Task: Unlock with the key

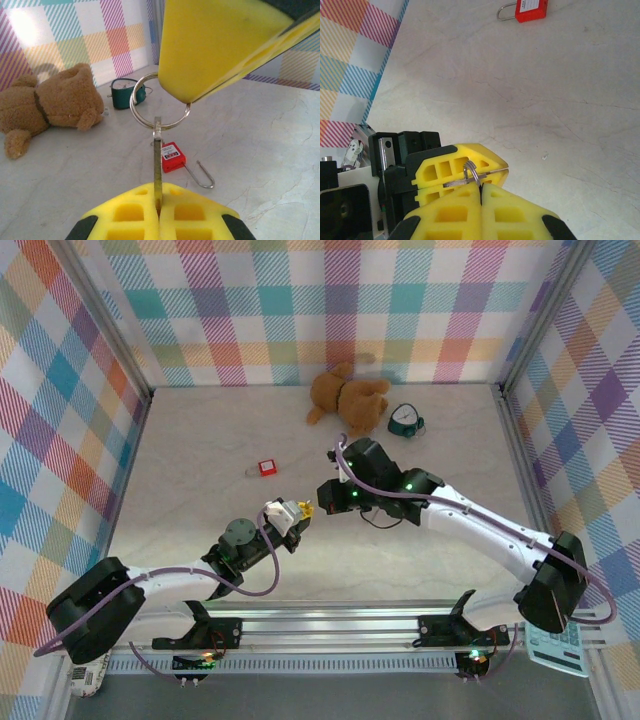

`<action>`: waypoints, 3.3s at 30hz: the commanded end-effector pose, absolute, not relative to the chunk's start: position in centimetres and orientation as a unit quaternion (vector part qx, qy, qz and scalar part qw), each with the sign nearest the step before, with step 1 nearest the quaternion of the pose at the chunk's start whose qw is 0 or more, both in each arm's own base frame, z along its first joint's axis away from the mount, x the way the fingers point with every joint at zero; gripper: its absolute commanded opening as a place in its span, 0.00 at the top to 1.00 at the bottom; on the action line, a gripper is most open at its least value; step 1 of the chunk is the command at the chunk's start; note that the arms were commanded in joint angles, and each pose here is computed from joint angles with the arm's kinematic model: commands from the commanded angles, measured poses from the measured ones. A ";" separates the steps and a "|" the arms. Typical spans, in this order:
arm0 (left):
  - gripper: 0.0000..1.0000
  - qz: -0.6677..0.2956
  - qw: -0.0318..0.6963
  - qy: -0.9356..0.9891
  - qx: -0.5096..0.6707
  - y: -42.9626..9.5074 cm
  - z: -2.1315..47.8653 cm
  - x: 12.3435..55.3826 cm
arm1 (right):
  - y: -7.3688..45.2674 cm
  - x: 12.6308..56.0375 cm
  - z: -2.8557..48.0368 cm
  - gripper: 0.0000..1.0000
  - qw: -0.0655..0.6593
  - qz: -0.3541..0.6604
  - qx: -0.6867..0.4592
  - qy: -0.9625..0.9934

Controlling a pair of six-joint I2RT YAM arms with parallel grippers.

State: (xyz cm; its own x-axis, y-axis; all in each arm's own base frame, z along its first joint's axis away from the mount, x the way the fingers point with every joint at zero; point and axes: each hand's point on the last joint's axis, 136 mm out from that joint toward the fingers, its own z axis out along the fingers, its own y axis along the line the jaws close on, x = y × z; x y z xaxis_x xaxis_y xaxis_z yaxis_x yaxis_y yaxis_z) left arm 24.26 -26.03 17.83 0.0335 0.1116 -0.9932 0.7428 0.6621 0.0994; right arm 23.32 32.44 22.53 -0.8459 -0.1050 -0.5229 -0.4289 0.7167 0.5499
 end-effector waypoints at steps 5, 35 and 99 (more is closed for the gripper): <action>0.92 -0.262 0.645 0.634 0.336 -26.9 20.0 24.4 | 30.6 24.5 21.6 1.00 0.251 0.331 -0.117 0.902; 1.00 -0.483 0.572 0.596 0.290 -28.2 22.6 25.4 | 29.3 24.3 26.9 0.45 0.368 0.499 -0.293 0.728; 0.09 -0.088 0.235 0.956 0.151 -14.6 9.4 48.9 | 25.1 27.0 29.8 0.96 0.448 0.391 -0.222 0.773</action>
State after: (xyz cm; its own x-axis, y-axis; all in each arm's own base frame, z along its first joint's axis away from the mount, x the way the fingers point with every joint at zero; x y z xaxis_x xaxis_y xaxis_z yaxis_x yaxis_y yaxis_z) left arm 49.66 -13.62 9.16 -0.8066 0.2168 -0.5499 0.2691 0.9630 -0.0149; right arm 27.22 25.64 30.40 -0.4983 -0.0002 -0.8670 -0.7047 0.5827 0.4048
